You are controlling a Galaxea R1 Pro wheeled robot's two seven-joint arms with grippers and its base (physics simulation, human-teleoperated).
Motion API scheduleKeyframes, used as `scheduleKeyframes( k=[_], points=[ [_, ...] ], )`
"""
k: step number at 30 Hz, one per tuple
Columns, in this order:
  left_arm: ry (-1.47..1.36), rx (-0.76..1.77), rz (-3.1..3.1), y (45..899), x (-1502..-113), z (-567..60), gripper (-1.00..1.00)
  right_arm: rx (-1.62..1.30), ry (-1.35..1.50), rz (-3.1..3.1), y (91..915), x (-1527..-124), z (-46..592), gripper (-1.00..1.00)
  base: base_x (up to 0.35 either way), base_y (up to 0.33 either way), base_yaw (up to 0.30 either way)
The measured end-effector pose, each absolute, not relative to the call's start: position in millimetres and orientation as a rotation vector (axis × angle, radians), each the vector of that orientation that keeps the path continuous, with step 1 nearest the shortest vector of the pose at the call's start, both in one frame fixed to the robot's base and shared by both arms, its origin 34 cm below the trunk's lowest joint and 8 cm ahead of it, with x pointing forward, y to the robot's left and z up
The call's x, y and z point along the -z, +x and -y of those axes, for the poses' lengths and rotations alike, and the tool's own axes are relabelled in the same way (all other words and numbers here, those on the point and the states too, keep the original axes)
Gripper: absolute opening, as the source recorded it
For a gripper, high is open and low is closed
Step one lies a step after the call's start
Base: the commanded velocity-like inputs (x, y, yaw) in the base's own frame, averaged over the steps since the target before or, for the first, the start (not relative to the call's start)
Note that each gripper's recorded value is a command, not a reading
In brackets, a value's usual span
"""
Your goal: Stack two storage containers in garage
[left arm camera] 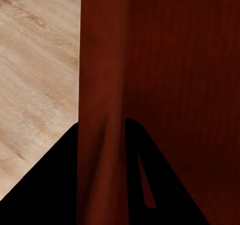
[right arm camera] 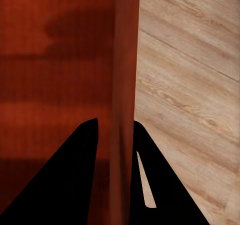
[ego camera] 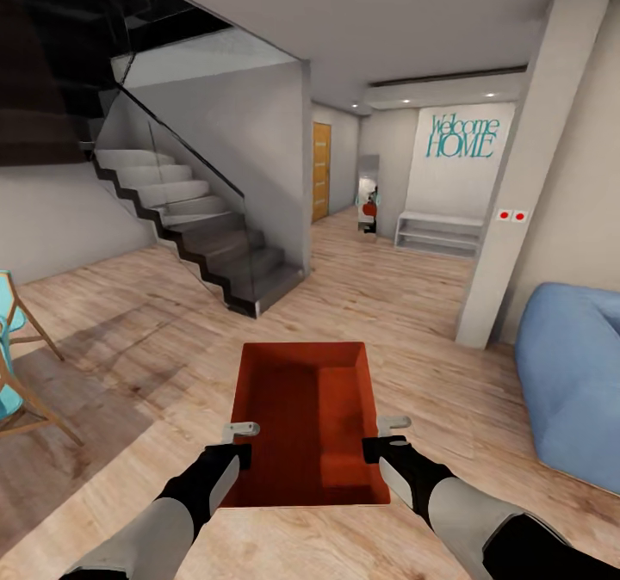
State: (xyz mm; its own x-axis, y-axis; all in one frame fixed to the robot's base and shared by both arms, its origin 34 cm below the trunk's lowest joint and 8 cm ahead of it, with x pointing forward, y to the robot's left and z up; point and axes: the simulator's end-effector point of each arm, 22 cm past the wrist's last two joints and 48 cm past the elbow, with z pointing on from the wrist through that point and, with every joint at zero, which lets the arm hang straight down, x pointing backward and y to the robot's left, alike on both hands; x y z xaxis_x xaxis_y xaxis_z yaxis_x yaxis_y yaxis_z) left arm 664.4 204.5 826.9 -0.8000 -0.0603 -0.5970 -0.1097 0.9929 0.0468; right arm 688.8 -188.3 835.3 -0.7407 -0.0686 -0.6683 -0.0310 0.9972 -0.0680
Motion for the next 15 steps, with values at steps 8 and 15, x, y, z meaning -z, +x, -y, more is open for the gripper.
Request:
scheduleKeyframes(
  k=[8, 15],
  points=[
    [-0.118, -0.104, -2.500, 664.2, -826.7, -204.4, -1.00, 0.068, -0.069, -2.406, 688.6, -835.2, 188.3, -1.00, 0.321, 0.000, 0.000],
    [-0.118, -0.104, -2.500, 664.4, -826.9, -204.5, -1.00, 0.068, -0.069, -2.405, 688.7, -835.3, 188.3, -1.00, 0.321, 0.000, 0.000]
  ],
)
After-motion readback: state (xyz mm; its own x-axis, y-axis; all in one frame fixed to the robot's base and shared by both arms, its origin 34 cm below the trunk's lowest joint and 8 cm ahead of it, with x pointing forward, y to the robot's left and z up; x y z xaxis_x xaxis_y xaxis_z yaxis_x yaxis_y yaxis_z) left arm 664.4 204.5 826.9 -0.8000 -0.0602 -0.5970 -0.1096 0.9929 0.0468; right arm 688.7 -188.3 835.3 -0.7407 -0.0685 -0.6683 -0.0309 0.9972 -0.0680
